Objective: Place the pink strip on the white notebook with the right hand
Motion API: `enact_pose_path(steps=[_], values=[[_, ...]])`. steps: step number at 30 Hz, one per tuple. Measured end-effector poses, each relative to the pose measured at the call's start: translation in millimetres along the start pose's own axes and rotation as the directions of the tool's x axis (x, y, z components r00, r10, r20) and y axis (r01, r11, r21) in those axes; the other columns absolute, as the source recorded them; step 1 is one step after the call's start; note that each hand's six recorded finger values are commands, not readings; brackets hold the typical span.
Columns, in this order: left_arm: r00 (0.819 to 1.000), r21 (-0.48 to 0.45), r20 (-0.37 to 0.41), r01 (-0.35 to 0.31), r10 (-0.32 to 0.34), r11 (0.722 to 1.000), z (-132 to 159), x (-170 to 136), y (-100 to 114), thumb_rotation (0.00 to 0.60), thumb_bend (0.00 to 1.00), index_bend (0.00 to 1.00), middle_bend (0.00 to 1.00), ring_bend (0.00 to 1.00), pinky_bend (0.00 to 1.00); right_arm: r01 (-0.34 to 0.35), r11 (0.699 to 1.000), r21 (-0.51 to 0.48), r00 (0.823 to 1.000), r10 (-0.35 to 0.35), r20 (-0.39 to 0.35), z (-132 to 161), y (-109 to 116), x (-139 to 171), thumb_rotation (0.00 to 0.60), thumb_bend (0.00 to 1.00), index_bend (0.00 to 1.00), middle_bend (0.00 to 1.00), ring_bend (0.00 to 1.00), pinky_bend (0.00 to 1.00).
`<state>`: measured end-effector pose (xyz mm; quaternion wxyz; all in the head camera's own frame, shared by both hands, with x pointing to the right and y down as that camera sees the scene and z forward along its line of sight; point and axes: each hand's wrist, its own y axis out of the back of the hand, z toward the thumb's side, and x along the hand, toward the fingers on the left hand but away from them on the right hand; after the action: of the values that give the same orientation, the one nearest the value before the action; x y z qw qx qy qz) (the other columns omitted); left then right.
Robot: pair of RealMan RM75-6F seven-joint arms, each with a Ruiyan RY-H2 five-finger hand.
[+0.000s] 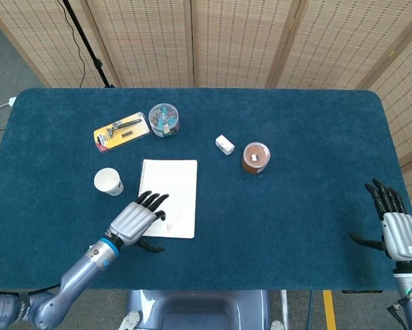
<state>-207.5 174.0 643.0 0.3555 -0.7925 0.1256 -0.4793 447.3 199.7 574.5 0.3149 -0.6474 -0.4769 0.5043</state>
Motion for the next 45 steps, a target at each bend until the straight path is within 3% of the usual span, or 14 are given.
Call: enact_pose_path(steps=[12,23,45], values=[[1.000,-0.015,-0.003,0.031,-0.031,0.999,6.9,19.5,-17.1,0.285,0.00,0.36,0.00,0.00,0.00,-0.002,1.000,-0.014,1.000,0.002,0.004,-0.8,0.5,-0.2,0.600,0.00,0.01,0.00,0.00,0.00],[0.999,0.044,-0.003,0.035,-0.035,0.998,17.5,23.8,-28.8,0.282,0.00,0.36,0.00,0.00,0.00,-0.005,0.999,-0.035,1.000,0.005,0.006,-1.3,2.4,-0.2,0.600,0.00,0.01,0.00,0.00,0.00],[0.999,0.100,-0.026,0.027,-0.024,0.995,15.5,16.2,-34.0,0.277,0.00,0.37,0.00,0.00,0.00,-0.007,0.999,-0.048,1.000,0.007,0.005,-0.3,3.0,-0.6,0.600,0.00,0.01,0.00,0.00,0.00]])
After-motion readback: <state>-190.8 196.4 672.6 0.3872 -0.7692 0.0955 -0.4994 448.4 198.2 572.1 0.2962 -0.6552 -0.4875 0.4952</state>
